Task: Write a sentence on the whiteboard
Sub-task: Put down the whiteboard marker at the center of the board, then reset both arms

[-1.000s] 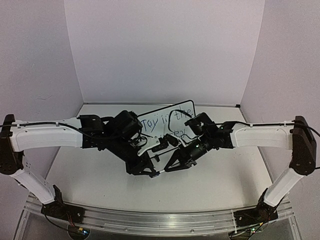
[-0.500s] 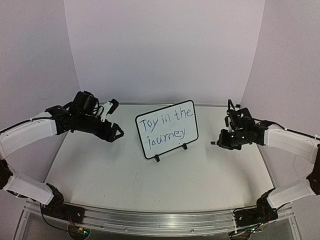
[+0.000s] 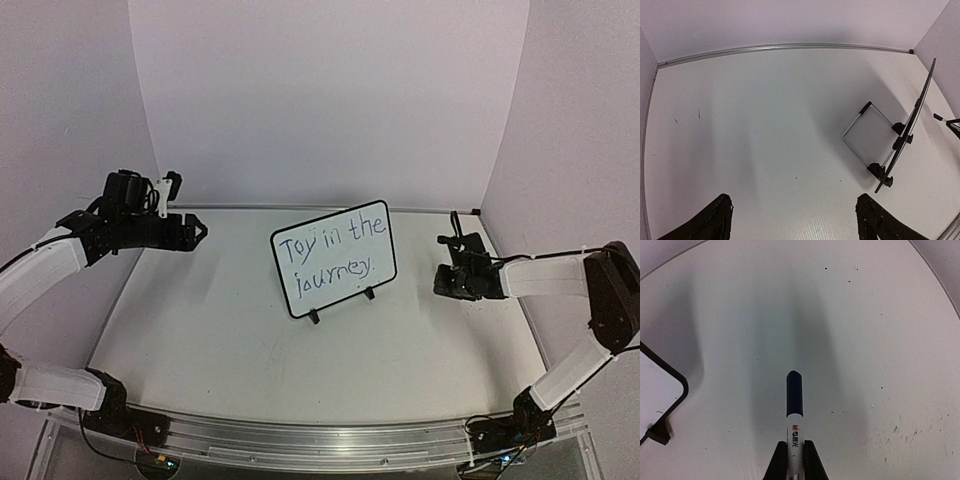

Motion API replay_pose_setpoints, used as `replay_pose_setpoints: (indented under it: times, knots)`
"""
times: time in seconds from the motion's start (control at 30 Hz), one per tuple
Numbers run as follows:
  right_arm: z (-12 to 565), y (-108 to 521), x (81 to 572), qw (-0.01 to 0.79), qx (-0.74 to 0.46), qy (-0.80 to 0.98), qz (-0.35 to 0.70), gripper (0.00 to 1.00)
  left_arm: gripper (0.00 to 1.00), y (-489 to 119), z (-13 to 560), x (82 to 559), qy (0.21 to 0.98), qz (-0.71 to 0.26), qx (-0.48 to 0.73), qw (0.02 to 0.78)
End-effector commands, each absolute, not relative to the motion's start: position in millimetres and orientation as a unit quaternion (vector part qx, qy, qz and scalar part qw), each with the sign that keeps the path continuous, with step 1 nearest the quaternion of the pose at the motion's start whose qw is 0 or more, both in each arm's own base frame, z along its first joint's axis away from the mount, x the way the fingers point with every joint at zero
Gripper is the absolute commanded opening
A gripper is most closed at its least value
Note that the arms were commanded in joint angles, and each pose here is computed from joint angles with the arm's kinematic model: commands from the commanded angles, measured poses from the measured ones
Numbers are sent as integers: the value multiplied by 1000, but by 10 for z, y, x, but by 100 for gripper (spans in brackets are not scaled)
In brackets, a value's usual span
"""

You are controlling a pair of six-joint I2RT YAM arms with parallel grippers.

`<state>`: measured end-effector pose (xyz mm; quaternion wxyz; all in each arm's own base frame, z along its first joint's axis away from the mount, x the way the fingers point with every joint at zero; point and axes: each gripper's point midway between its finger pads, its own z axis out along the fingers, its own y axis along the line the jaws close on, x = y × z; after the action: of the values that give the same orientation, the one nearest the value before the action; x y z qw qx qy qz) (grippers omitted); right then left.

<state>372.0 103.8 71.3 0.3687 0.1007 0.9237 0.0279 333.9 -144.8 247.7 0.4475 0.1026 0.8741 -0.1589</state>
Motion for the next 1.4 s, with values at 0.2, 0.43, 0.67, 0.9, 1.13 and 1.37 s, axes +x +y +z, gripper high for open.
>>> replay_pose_setpoints:
  times: [0.2,0.43,0.67,0.9,1.13,1.37]
  knots:
    - [610,972,3782,395,117,911,31,29,86,-1218,2515,3463,871,-142,66,466]
    - [877,857,3644,411,115,904,19,52,86,-1059,2473,3532,875,-142,38,462]
    - [1108,849,3652,411,65,909,9,81,92,-864,2404,3613,882,-126,11,453]
    - [1183,596,3712,409,77,909,19,98,99,-479,2299,3692,891,-88,-42,444]
    - [1527,139,3643,457,114,882,19,98,100,-147,2483,3655,873,-44,-78,480]
    - [2042,47,3388,573,116,810,42,98,100,-74,2862,3465,834,-21,-57,549]
